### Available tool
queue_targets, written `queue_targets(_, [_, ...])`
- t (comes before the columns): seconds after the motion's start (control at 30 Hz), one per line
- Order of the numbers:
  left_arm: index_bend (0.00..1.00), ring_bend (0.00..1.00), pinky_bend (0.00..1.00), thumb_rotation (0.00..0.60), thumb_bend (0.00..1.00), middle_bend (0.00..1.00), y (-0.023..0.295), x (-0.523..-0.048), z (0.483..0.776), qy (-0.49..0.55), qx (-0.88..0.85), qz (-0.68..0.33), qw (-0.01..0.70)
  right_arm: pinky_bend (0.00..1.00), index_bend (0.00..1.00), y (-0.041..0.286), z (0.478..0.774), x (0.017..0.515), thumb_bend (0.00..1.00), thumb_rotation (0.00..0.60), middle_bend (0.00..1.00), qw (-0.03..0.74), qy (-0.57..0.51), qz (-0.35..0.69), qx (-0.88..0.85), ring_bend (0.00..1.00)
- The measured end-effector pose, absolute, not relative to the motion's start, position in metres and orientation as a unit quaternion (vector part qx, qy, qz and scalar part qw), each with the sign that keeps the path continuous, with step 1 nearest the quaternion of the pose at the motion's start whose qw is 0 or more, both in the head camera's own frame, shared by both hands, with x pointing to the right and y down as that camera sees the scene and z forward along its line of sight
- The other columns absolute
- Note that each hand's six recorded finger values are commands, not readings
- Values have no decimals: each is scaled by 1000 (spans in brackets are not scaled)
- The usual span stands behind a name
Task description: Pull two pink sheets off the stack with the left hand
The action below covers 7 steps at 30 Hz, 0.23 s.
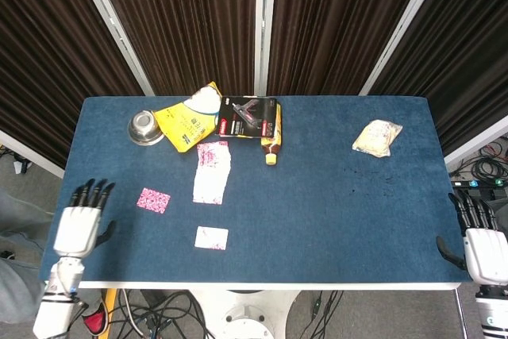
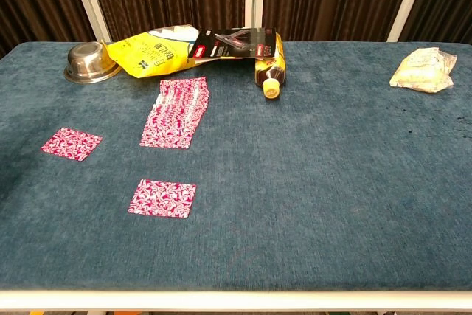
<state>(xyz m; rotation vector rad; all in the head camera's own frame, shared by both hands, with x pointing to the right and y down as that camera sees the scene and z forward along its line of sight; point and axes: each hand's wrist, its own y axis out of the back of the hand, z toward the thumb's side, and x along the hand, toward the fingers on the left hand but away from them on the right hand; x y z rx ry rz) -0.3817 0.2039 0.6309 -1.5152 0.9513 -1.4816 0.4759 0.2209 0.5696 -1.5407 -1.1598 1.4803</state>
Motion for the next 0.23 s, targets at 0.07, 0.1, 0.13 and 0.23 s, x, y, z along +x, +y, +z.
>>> queue_targets(0.07, [122, 0, 82, 579, 258, 28, 212, -399, 625, 394, -586, -592, 389, 0, 0, 222, 571, 476, 274, 600, 0, 347, -446, 571, -596, 0])
queue_targets(0.1, [122, 0, 81, 579, 253, 28, 216, -406, 622, 400, -581, -594, 386, 0, 0, 222, 572, 475, 272, 600, 0, 345, -446, 571, -597, 0])
queue_targets(0.13, [122, 0, 81, 581, 243, 28, 219, -414, 617, 405, -575, -598, 385, 0, 0, 223, 574, 475, 272, 600, 0, 344, -446, 570, -598, 0])
queue_targets(0.23, [122, 0, 80, 581, 227, 28, 228, -428, 608, 415, -565, -603, 382, 0, 0, 224, 575, 473, 272, 600, 0, 344, -445, 568, -601, 0])
